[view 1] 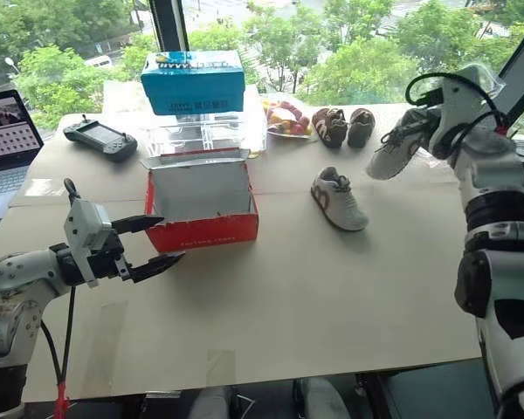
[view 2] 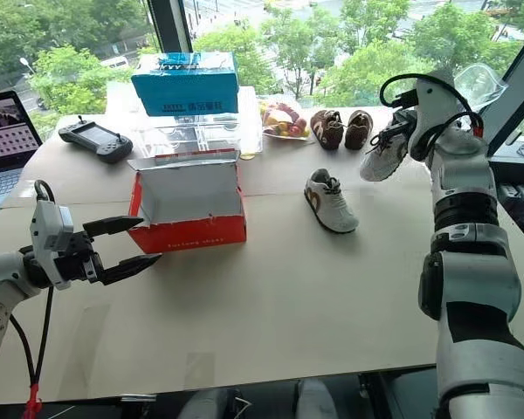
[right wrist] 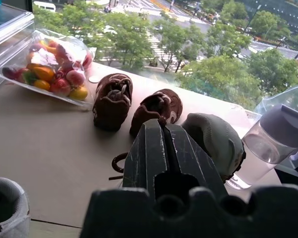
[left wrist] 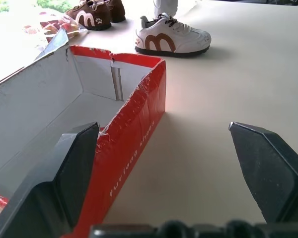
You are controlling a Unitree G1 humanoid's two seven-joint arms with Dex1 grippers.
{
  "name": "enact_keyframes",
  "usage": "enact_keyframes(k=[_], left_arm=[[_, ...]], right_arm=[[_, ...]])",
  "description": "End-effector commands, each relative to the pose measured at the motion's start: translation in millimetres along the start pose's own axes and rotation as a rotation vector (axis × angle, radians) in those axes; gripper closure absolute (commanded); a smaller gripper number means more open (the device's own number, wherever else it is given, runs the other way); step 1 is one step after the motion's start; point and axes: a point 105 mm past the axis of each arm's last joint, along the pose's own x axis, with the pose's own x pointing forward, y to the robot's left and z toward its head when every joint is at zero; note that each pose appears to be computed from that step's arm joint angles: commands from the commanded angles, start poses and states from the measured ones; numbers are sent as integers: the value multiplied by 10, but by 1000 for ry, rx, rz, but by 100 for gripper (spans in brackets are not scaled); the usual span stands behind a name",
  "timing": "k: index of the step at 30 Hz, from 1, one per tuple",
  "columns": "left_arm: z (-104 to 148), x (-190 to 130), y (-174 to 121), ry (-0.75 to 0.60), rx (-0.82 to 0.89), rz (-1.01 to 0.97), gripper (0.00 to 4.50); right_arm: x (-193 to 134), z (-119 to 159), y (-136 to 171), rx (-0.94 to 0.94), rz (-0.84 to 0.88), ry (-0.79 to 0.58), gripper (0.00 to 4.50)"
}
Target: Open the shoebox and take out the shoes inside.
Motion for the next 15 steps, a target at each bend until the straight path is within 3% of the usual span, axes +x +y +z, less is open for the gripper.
enact_keyframes(k=[1,10,15], left_arm=[[127,-23,-5,-24,49,-3,0],[124,-7,-10,-27,47,-7,0],[129,11,-8,-31,47,-12,0]], right_arm=[[-56,161,-124,14,-34,-52,446],[-183,587,-341,11,-88,-158,446],[-170,385,-182,-19,-15,-62,446]])
